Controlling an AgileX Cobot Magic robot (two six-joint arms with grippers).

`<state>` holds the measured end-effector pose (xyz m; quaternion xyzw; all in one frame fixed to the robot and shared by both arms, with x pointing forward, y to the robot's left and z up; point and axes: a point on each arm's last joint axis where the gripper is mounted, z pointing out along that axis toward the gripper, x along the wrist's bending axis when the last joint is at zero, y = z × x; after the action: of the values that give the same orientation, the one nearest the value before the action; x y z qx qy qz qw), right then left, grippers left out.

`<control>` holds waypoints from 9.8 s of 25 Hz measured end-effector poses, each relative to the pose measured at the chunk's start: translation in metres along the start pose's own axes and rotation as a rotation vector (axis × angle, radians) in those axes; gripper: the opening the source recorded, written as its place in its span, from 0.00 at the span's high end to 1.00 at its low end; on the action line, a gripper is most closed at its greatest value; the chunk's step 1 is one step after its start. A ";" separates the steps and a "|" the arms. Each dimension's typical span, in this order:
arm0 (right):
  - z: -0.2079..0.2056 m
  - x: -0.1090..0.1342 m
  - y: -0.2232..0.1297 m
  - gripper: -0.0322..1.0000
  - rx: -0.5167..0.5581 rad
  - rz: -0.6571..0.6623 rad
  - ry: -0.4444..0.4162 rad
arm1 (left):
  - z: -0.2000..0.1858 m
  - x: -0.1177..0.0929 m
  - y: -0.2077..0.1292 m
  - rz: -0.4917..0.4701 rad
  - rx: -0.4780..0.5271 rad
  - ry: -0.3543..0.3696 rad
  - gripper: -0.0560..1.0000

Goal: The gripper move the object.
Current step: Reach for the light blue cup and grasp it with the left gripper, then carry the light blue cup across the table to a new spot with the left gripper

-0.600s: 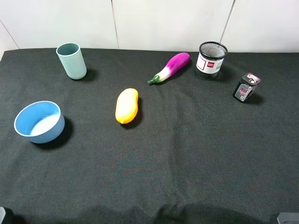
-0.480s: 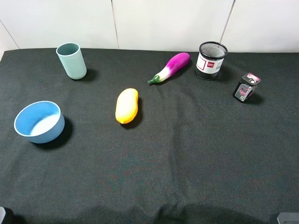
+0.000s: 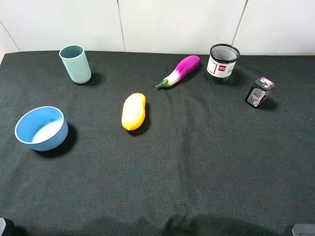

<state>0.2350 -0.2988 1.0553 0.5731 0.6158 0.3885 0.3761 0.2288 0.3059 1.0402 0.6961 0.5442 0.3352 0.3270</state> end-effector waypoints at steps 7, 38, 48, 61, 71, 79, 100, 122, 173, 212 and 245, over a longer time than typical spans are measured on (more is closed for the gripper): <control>0.000 0.000 0.000 0.30 0.000 -0.001 0.000 | 0.000 0.000 0.000 -0.001 0.000 0.000 0.01; 0.000 0.000 0.000 0.30 0.000 -0.001 0.000 | 0.068 0.014 0.121 -0.045 0.394 -0.008 0.01; 0.000 0.000 0.000 0.30 0.000 -0.001 0.000 | 0.117 0.018 0.172 -0.033 0.489 -0.018 0.01; 0.000 0.000 0.000 0.30 0.000 -0.001 0.000 | 0.187 0.019 0.215 0.003 0.568 -0.042 0.01; 0.000 0.000 0.000 0.30 0.000 -0.001 0.000 | 0.249 0.018 0.241 0.047 0.614 -0.092 0.01; 0.000 0.000 0.000 0.30 0.000 -0.001 0.000 | 0.300 0.015 0.250 0.064 0.645 -0.123 0.01; 0.000 0.000 0.000 0.30 0.000 -0.001 0.000 | 0.405 -0.016 0.224 0.150 0.737 -0.199 0.01; 0.000 0.000 0.000 0.30 0.000 0.002 0.005 | 0.465 -0.029 0.176 0.183 0.777 -0.222 0.02; 0.000 0.000 0.000 0.30 0.000 -0.003 0.000 | 0.461 -0.029 0.201 0.164 0.770 -0.237 0.81; 0.000 0.000 0.000 0.30 0.000 -0.001 0.005 | 0.379 -0.125 0.277 0.269 0.654 -0.289 0.81; 0.000 0.000 0.000 0.30 0.000 -0.001 0.005 | 0.306 -0.263 0.240 0.495 0.684 -0.503 0.81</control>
<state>0.2350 -0.2984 1.0553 0.5720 0.6168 0.3897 0.3749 0.5615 -0.0256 1.0362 0.9314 0.3455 0.0266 0.1115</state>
